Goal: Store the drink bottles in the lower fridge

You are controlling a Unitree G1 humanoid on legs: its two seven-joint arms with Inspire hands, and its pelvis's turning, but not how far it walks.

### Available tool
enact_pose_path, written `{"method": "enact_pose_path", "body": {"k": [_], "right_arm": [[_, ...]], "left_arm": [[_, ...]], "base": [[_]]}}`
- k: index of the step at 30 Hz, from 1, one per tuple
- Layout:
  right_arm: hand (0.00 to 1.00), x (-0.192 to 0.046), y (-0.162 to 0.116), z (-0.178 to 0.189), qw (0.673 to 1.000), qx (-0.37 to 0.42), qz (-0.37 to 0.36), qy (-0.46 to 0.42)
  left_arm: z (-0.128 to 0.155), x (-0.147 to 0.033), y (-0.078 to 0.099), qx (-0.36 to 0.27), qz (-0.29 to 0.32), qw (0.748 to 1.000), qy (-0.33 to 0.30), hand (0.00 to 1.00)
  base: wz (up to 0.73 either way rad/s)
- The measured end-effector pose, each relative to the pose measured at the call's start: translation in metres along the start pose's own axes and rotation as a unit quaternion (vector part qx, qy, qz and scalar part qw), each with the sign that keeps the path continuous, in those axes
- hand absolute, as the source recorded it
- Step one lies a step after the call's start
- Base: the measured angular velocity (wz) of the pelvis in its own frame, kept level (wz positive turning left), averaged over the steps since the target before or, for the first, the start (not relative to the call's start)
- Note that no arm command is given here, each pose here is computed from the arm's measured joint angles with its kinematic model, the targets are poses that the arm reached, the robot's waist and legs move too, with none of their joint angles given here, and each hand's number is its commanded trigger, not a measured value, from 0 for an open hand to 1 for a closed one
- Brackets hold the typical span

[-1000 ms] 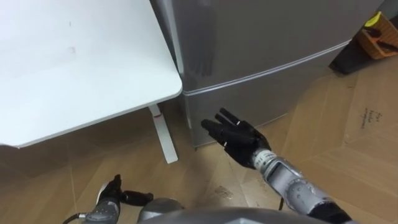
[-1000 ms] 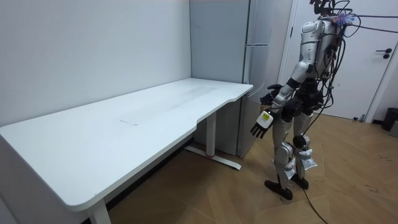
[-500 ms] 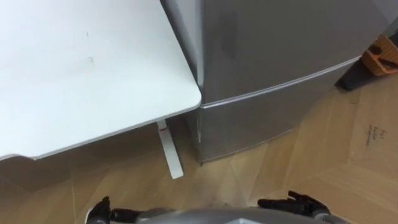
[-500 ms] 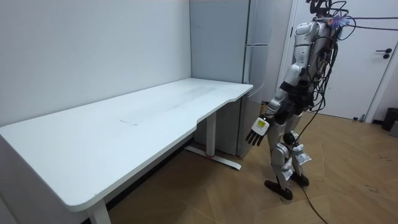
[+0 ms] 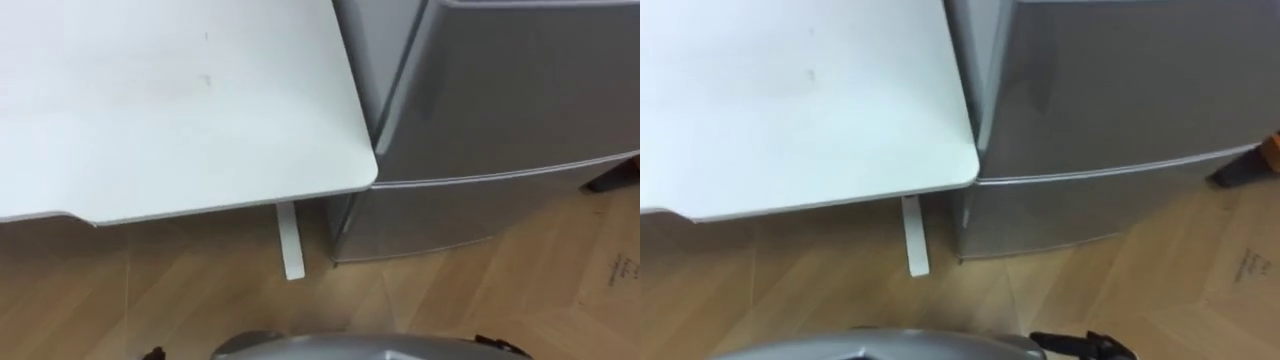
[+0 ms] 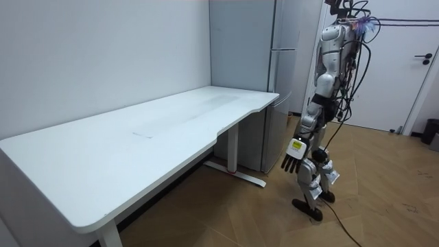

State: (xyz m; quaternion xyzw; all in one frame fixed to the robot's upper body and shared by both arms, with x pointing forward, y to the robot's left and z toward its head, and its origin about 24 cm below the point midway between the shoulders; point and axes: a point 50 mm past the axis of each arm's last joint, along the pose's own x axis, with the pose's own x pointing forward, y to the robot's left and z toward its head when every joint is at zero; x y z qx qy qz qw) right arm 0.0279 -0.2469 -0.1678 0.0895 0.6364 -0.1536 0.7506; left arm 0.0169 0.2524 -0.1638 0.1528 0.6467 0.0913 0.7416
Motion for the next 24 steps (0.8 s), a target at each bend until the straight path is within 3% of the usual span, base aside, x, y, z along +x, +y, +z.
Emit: {"method": "enact_pose_path", "body": {"k": [10, 24], "right_arm": [[0.0, 0.001, 0.003, 0.0, 1.0, -0.01, 0.006, 0.013], [0.0, 0.001, 0.004, 0.002, 0.999, -0.023, 0.015, 0.017]], "left_arm": [[-0.018, -0.001, -0.003, 0.022, -0.008, 0.998, 0.051, 0.0], [-0.015, -0.001, -0.002, 0.047, -0.013, 0.998, 0.045, 0.0]], "base": [[0.0], [0.06]]}}
